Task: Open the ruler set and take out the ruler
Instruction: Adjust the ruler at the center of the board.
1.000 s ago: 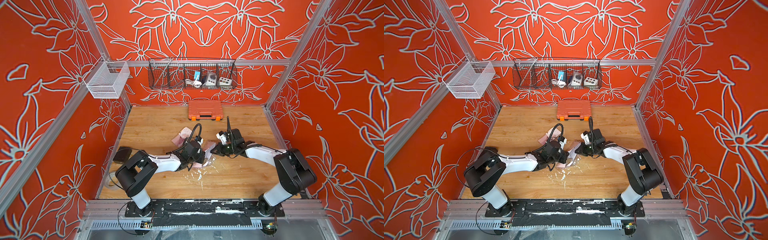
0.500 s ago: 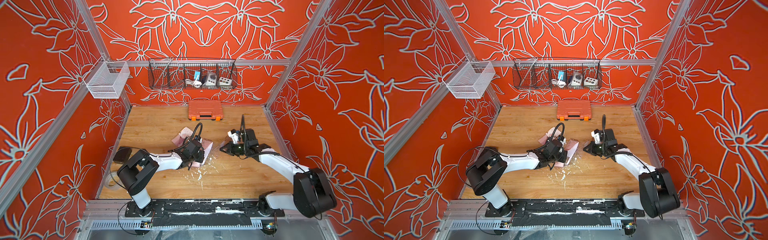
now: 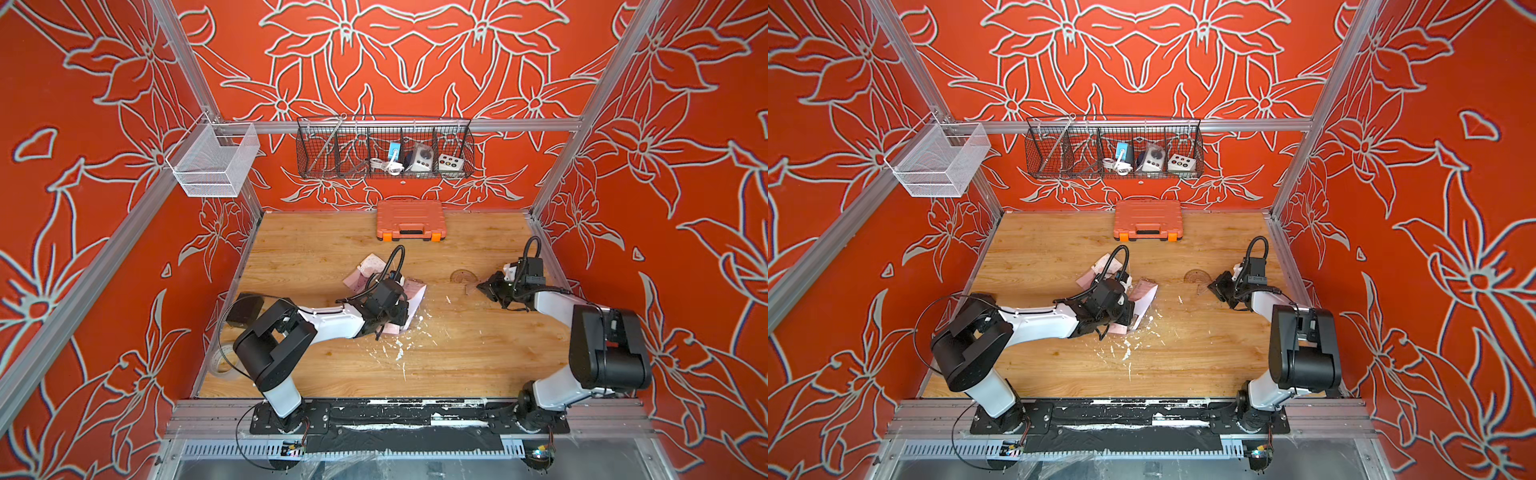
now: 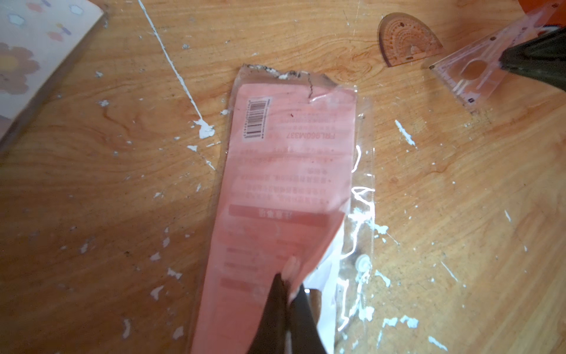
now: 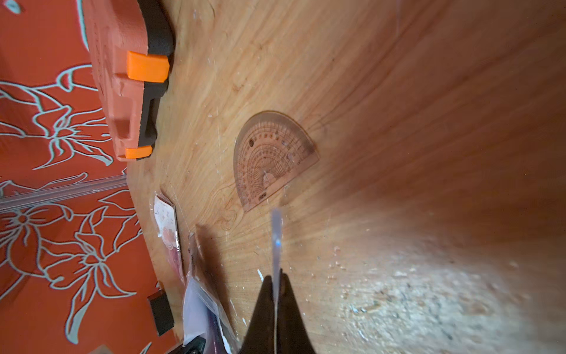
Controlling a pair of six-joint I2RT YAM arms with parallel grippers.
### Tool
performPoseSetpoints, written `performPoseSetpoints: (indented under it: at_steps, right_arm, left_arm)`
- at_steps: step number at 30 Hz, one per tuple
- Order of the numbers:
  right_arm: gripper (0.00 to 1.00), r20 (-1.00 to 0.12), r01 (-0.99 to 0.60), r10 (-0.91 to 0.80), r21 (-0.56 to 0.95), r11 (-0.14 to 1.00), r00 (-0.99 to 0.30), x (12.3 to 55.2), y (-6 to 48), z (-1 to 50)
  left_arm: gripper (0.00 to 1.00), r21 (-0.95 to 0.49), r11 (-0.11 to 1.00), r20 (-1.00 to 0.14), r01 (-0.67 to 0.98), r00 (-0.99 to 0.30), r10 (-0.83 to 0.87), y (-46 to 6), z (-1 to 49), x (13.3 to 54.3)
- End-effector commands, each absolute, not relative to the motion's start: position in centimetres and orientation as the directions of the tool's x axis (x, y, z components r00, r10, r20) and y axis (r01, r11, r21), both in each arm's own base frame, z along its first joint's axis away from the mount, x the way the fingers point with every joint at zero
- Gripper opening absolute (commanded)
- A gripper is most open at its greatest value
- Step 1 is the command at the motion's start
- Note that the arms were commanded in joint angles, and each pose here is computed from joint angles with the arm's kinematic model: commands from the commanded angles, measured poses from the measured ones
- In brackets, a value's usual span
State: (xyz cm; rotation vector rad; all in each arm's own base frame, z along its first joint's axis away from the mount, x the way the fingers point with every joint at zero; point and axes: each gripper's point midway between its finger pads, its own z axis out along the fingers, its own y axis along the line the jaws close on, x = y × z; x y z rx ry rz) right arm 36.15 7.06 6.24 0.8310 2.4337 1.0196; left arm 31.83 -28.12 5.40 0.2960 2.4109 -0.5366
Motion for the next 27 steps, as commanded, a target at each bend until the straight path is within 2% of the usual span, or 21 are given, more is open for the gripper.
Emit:
performPoseSetpoints:
  at_steps: [1,11,19,27]
  right_arm:
    - [0.00,-0.079,0.377,0.659,0.767,0.519,-0.748,36.3,7.5,6.4]
    - [0.00,-0.008,0.449,0.690,0.754,0.480,-0.724,37.3,7.4,2.7]
    - [0.00,-0.008,0.464,0.718,0.758,0.459,-0.696,38.8,7.1,2.2]
    - [0.00,0.027,0.501,0.739,0.752,0.428,-0.673,35.6,7.2,2.3]
  left_arm:
    - [0.00,-0.301,0.891,-0.623,0.340,-0.777,0.086,-27.8,5.6,31.5]
    - [0.00,-0.312,0.885,-0.622,0.345,-0.779,0.084,-28.2,5.6,31.6]
    - [0.00,-0.313,0.886,-0.625,0.343,-0.776,0.080,-28.1,5.6,31.7]
    - [0.00,-0.308,0.887,-0.628,0.344,-0.774,0.082,-27.9,5.7,31.5]
